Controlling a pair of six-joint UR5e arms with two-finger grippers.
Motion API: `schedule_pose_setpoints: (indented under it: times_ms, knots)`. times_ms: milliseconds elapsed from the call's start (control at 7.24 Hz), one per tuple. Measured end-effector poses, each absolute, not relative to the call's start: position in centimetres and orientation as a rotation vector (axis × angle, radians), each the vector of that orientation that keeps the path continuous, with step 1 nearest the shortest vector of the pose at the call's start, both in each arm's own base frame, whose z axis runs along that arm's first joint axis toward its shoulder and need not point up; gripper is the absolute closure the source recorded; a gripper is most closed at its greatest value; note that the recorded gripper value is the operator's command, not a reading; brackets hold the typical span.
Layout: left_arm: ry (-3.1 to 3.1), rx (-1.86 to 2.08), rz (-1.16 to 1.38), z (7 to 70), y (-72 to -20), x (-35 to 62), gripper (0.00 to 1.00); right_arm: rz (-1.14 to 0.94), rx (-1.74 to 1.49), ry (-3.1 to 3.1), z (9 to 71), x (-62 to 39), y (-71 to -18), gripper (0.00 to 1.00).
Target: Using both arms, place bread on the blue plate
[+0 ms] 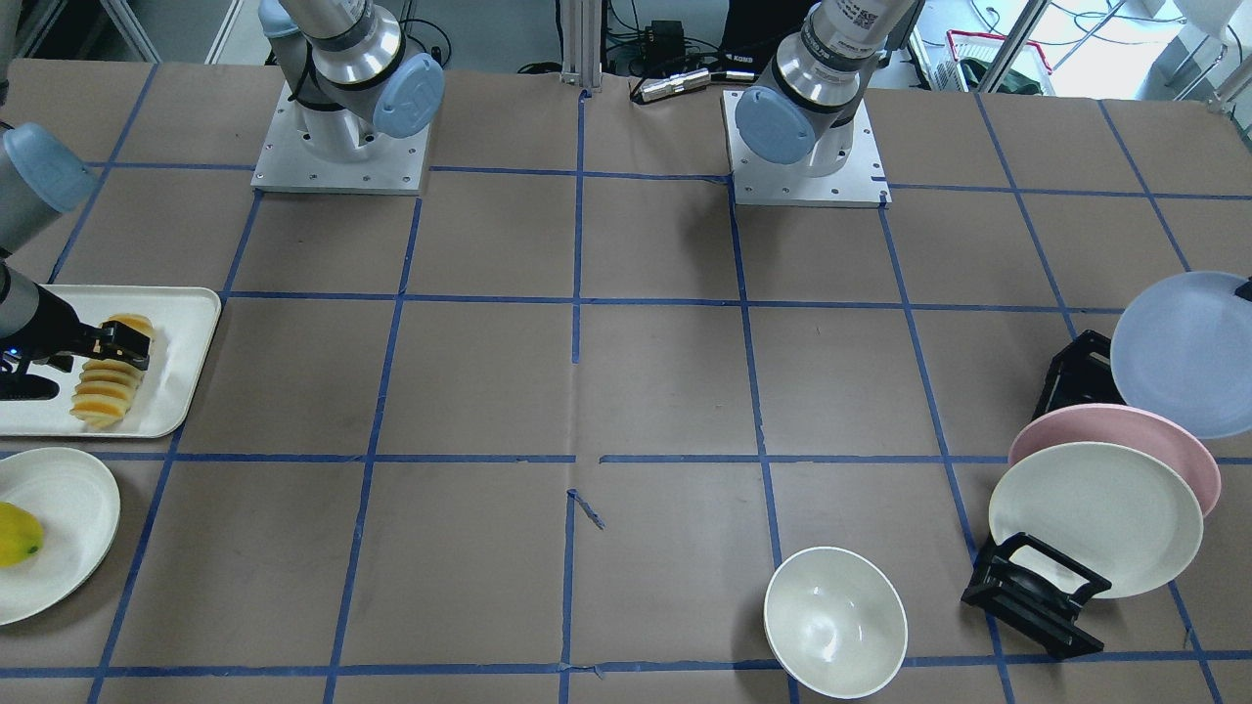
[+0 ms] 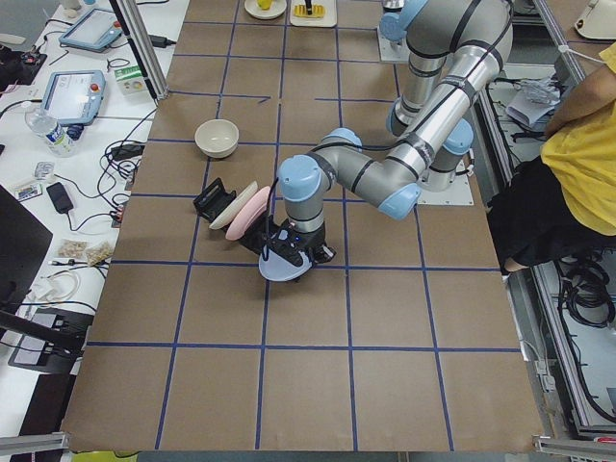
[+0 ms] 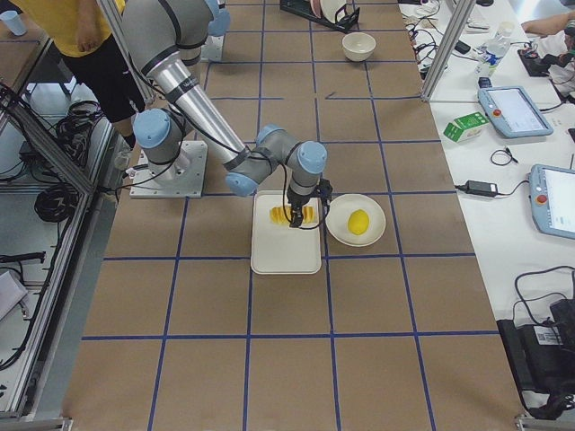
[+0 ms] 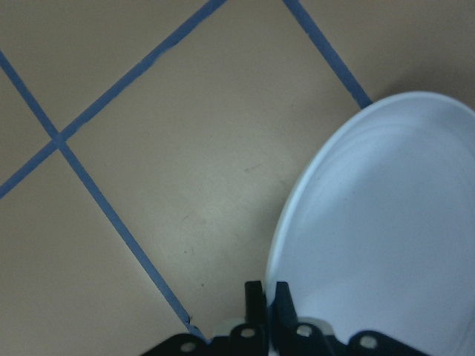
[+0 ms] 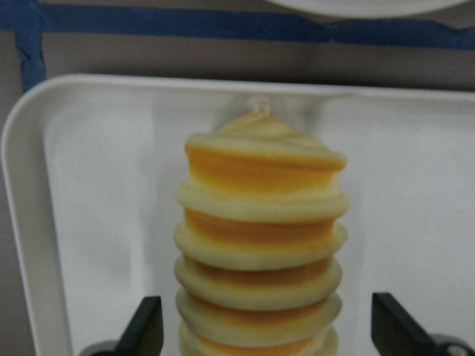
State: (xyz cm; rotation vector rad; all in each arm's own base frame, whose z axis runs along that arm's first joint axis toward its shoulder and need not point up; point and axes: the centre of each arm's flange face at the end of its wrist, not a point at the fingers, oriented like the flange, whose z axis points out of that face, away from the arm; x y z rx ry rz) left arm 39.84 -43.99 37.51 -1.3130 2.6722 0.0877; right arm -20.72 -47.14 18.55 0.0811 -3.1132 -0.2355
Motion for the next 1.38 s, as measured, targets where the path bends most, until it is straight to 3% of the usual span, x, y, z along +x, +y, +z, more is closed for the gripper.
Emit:
schedule_pose_setpoints:
  times_ms: [138,276,691,1382]
  knots:
    - [2.688,-1.261,0.065,41.1,-43.1,40.5,1.00,-0.230,0.081,-3.116,18.6,-20.7,-47.2,0.94]
    - [2.700,-1.211,0.031,44.6,-42.4,40.7,1.00,-0.231,0.079,-3.118,18.5,-20.7,-47.2,1.00]
    - [2.890,-1.141,-0.127,51.6,-43.4,35.4,1.00,-0.289,0.075,-3.072,19.2,-21.3,-47.4,1.00]
    - [3.434,-0.730,-0.005,42.6,-54.1,10.7,1.00,-0.371,0.029,-3.069,26.4,-20.9,-50.6,1.00]
